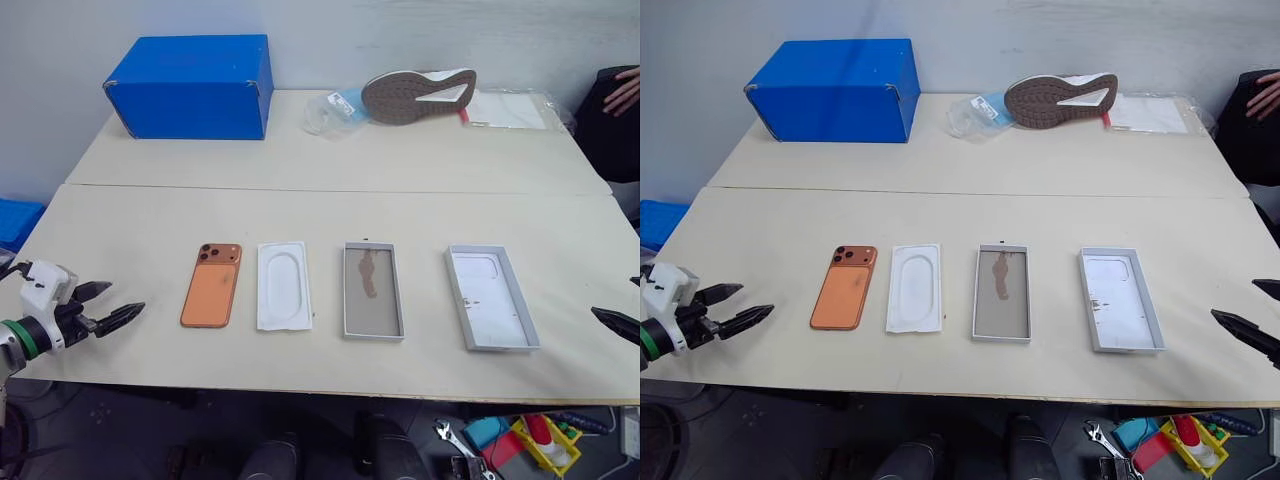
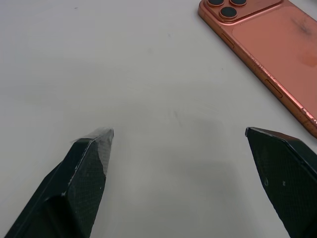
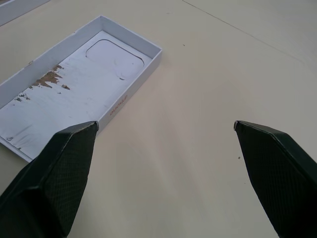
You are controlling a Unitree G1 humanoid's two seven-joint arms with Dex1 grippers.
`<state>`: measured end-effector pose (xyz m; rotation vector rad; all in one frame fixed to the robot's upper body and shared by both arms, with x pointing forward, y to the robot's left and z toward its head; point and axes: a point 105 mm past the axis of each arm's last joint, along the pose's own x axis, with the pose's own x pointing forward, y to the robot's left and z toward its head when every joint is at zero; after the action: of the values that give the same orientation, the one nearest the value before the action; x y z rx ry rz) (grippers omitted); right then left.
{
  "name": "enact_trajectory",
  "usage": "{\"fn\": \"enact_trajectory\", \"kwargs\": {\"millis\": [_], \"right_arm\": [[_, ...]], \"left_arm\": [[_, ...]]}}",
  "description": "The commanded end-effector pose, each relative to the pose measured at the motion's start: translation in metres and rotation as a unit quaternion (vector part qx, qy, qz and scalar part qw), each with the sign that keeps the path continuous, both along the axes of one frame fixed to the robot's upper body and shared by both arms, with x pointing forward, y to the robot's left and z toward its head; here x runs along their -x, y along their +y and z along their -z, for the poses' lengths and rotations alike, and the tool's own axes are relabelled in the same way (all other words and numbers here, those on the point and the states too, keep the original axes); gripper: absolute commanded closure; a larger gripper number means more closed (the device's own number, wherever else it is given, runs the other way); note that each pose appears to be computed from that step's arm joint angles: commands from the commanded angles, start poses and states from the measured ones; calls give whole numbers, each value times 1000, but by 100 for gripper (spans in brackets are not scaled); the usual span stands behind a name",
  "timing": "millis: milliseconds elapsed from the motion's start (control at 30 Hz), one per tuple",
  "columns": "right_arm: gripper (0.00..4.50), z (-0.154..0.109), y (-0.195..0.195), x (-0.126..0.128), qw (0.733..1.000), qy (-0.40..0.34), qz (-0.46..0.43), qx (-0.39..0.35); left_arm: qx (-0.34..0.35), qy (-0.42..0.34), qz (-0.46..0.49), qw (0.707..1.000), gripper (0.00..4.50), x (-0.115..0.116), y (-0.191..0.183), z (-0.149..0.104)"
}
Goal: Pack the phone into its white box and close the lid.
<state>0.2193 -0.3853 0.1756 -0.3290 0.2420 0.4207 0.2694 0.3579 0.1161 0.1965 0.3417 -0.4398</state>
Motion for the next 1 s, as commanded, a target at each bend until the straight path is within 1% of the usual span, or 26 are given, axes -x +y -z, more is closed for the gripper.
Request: {"fn": "enact_trajectory", "kwargs": {"millis": [33,200,433,1000], "right_arm": [[0,-12,2,0,1000,-21,-5,6],[0,-13,3,0,1000,-17,-8,8],[0,-12,5,-1,1000,-13,-9,11],[0,-13,5,0,1000,-10,-10,21]], "left_arm": [[8,-24,-2,1000,2,-5,-1,-11],[2,-5,1,1000,2,1,-1,-8],[1,2,1,1000,2,3,-3,-6],[2,7,5,1000,2,0,-4,-4]]}}
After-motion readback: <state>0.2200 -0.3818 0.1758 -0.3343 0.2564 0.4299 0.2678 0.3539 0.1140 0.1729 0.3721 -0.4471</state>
